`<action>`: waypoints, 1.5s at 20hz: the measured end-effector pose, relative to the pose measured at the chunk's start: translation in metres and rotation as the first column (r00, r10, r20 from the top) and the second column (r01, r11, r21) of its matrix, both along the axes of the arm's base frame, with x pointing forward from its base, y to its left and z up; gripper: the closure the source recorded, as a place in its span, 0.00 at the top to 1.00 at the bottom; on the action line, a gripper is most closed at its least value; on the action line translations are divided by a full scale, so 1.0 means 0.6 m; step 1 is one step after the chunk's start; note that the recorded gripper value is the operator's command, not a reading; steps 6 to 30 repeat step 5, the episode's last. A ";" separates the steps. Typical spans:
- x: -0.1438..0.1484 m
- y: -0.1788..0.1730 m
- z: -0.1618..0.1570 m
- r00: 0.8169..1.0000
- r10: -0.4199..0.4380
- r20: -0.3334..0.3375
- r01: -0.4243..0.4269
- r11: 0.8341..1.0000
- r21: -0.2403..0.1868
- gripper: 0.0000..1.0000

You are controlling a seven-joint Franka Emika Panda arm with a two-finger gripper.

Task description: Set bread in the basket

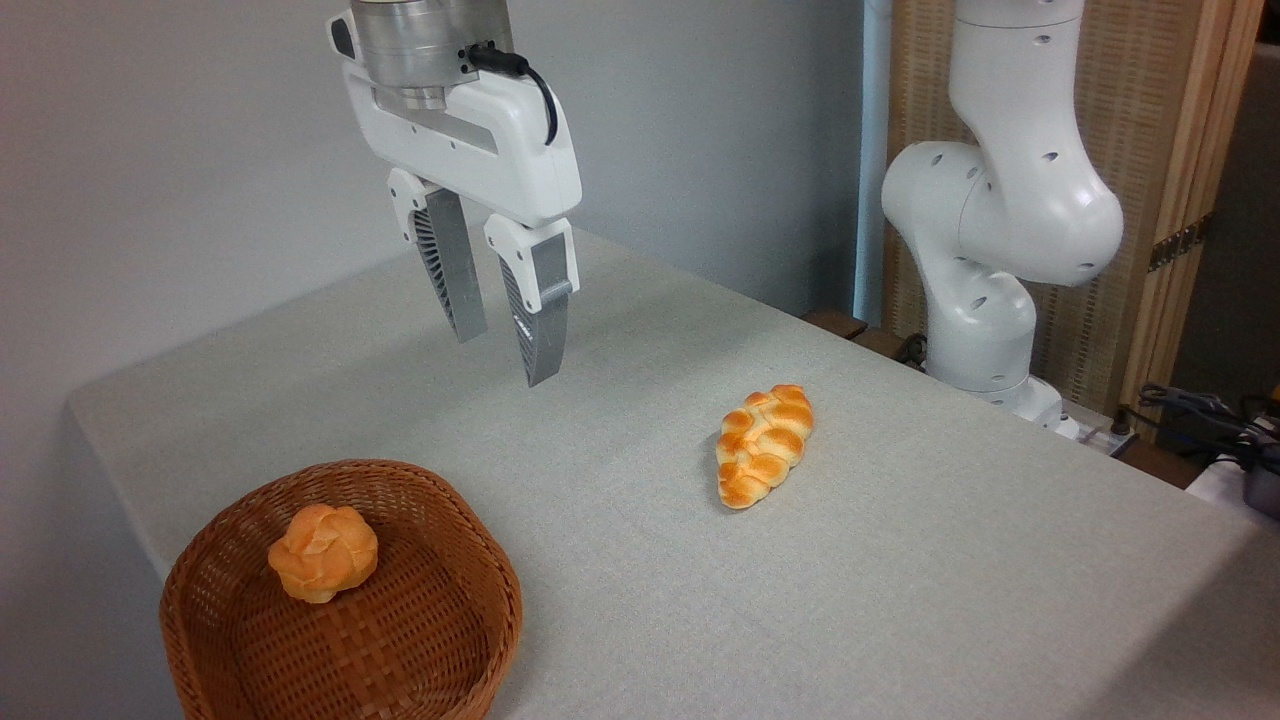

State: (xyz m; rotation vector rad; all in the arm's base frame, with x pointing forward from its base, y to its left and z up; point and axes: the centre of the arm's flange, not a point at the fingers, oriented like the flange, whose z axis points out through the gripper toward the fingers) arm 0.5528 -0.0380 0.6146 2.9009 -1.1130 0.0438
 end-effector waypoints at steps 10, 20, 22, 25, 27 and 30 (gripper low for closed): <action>0.000 0.001 0.000 1.000 0.001 0.000 -0.001 1.000 0.000 1.00; 0.000 0.001 0.000 1.000 0.001 0.000 -0.001 1.000 0.000 1.00; 0.000 0.001 0.000 1.000 0.001 0.000 -0.001 1.000 0.000 1.00; 0.000 0.001 0.000 1.000 0.001 0.000 -0.001 1.000 0.000 1.00; 0.000 0.001 0.000 1.000 0.001 0.000 -0.001 1.000 0.000 1.00; 0.000 0.001 0.000 1.000 0.001 0.000 -0.001 1.000 0.000 1.00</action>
